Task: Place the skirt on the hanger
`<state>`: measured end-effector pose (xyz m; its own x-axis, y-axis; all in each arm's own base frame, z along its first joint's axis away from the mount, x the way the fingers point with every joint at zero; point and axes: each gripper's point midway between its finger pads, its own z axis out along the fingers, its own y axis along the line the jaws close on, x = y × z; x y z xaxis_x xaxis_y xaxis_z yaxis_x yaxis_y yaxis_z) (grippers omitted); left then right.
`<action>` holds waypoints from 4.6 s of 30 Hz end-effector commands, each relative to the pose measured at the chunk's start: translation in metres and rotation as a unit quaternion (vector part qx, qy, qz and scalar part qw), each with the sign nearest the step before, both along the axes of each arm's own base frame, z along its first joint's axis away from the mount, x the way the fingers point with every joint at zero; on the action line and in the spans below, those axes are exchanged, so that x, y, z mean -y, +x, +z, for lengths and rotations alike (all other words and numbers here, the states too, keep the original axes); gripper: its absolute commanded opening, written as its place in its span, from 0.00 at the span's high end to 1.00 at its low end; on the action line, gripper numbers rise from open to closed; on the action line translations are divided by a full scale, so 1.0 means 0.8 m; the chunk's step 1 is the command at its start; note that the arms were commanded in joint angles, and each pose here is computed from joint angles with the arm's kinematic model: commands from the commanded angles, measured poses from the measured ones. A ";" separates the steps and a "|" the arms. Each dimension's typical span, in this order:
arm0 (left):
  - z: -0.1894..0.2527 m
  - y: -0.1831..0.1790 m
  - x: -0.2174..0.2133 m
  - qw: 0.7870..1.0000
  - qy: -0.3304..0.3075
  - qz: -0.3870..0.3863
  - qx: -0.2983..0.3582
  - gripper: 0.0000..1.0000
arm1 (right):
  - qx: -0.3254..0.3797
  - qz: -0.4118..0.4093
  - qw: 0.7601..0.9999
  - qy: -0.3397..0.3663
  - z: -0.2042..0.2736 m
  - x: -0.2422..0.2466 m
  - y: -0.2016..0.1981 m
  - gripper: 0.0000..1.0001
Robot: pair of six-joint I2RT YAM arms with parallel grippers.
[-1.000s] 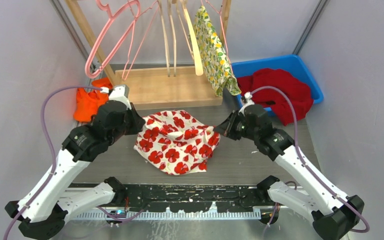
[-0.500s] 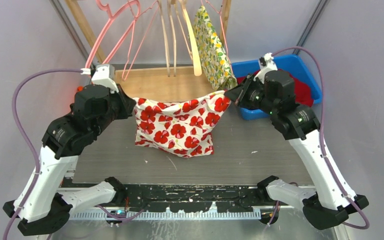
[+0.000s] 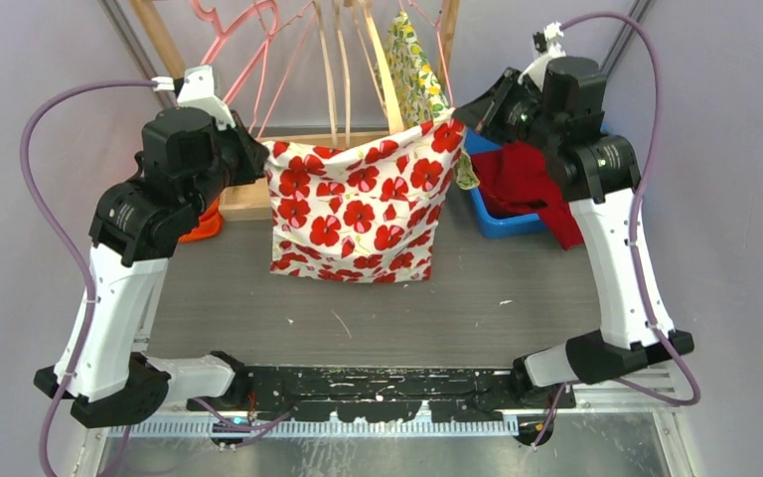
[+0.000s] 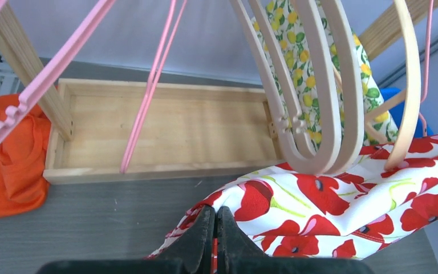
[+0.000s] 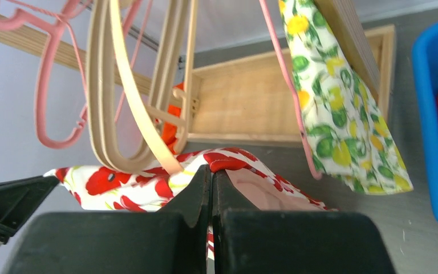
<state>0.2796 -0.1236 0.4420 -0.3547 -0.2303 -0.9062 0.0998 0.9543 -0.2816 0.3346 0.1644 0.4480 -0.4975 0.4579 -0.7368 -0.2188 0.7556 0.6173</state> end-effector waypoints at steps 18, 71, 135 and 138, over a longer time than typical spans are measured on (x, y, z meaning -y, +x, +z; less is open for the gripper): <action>-0.315 -0.060 -0.002 0.978 -0.067 0.031 -0.194 1.00 | -0.165 0.044 0.985 0.031 -0.278 -0.006 -0.072 0.90; -0.320 0.033 -0.030 0.975 0.030 0.130 -0.176 0.63 | -0.169 -0.025 0.981 -0.087 -0.299 0.023 0.015 0.34; -0.555 -0.141 0.005 0.890 0.066 0.113 -0.437 0.71 | -0.321 -0.056 0.917 -0.229 -0.529 0.037 -0.131 0.49; -0.563 -0.142 0.006 0.887 0.070 0.113 -0.442 0.84 | -0.324 -0.055 0.915 -0.234 -0.535 0.036 -0.132 0.50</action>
<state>0.1691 -0.1318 0.0134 -0.8973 -0.2862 -0.3360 -0.2814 0.9574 -0.0639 0.2158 0.1314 0.0181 -0.8861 0.2450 -0.3933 0.1779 0.9636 0.1996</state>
